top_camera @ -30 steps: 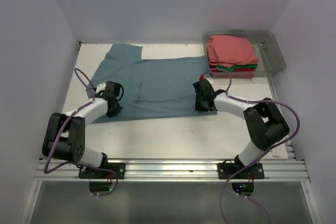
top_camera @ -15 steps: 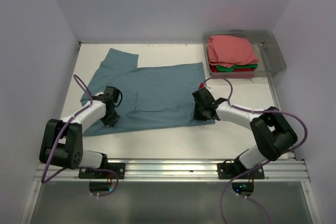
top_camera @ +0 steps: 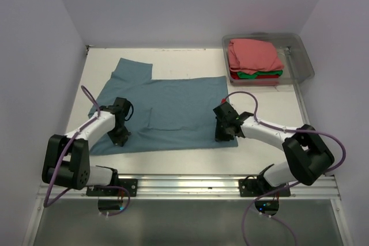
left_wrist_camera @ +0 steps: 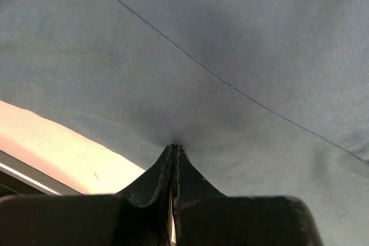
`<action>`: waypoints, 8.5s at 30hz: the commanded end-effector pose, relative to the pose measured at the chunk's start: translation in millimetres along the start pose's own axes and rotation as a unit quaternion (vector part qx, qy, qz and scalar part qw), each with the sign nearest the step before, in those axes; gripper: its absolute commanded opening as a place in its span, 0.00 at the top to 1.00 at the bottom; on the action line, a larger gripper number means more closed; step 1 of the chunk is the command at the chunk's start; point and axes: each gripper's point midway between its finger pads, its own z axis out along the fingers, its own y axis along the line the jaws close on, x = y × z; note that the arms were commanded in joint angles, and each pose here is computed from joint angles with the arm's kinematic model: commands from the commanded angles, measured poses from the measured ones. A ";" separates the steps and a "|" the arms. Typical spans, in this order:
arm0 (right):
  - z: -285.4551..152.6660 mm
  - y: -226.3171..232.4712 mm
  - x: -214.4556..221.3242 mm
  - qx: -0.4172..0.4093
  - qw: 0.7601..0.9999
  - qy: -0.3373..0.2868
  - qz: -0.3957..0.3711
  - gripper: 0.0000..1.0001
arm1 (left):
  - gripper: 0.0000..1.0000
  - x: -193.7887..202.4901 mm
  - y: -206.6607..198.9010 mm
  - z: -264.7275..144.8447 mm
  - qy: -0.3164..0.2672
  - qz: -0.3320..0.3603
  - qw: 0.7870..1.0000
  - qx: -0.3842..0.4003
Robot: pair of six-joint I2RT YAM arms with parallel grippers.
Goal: Fold and stack the t-shirts
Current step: Fold the flattened tshirt in 1/3 of the way, then grap the side of the flattened tshirt furthest away from the robot with both arms
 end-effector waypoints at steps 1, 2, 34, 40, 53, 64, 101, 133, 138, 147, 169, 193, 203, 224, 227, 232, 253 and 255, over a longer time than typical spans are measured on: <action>-17.1 -28.9 39.7 0.044 0.997 0.068 -0.011 1.00 | 1.00 -11.0 -7.0 -18.5 -0.016 -0.012 0.999 0.025; -21.1 -26.0 36.5 0.037 0.997 0.063 -0.014 1.00 | 1.00 -19.4 -13.4 -27.7 -0.030 -0.016 0.999 0.043; -86.3 64.7 -162.3 0.015 0.971 -0.190 -0.144 0.01 | 0.21 -393.5 -217.1 -44.9 -0.275 0.000 0.937 0.216; -85.3 53.6 -150.1 0.025 0.972 -0.176 -0.154 0.01 | 0.21 -428.0 -214.3 -19.6 -0.306 -0.003 0.920 0.246; -69.6 56.8 -142.2 0.031 0.980 -0.139 -0.141 0.01 | 0.20 -444.5 -257.7 -12.1 -0.337 0.067 0.878 0.332; -68.7 57.0 -141.2 0.031 0.982 -0.136 -0.131 0.01 | 0.25 -417.6 -256.3 41.1 -0.286 0.084 0.904 0.307; -67.3 50.6 -135.6 0.035 0.982 -0.136 -0.125 0.05 | 0.45 -416.2 -252.5 48.1 -0.302 0.062 0.904 0.297; -52.8 52.4 -133.5 0.043 0.982 -0.112 -0.144 0.05 | 0.39 -440.7 -265.8 3.7 -0.409 0.139 0.875 0.220; -53.0 50.6 -133.1 0.046 0.982 -0.112 -0.147 0.05 | 0.39 -451.0 -258.3 -20.0 -0.435 0.130 0.865 0.216; -51.6 52.3 -133.6 0.046 0.981 -0.107 -0.152 0.05 | 0.35 -451.6 -262.0 -3.6 -0.434 0.139 0.864 0.215; -52.7 47.2 -131.8 0.047 0.982 -0.103 -0.149 0.08 | 0.50 -433.8 -260.1 53.4 -0.395 0.147 0.888 0.184; -57.0 -10.2 -205.9 0.146 0.970 -0.194 -0.008 0.26 | 1.00 -447.5 -236.2 -51.9 -0.442 0.112 0.865 0.209; 6.9 -2.8 -275.2 0.172 0.965 -0.197 -0.026 0.12 | 1.00 -426.5 -245.6 -55.5 -0.424 0.121 0.871 0.217; 38.0 34.2 -287.5 0.101 0.975 -0.154 -0.122 0.17 | 1.00 -417.2 -172.8 -23.6 -0.406 0.088 0.899 0.139; 40.1 39.1 -294.4 0.102 0.976 -0.142 -0.132 0.16 | 1.00 -422.2 -148.9 -26.0 -0.410 0.065 0.901 0.123; 48.8 41.1 -302.9 0.114 0.976 -0.134 -0.131 0.14 | 1.00 -431.7 -113.7 -40.3 -0.425 0.029 0.898 0.104; 85.6 89.7 -346.6 0.038 0.976 -0.171 -0.126 0.13 | 1.00 -440.4 -43.0 -64.1 -0.454 -0.043 0.886 0.080; 86.1 94.7 -353.8 0.032 0.975 -0.181 -0.124 0.14 | 1.00 -439.3 -40.9 -63.8 -0.453 -0.045 0.886 0.084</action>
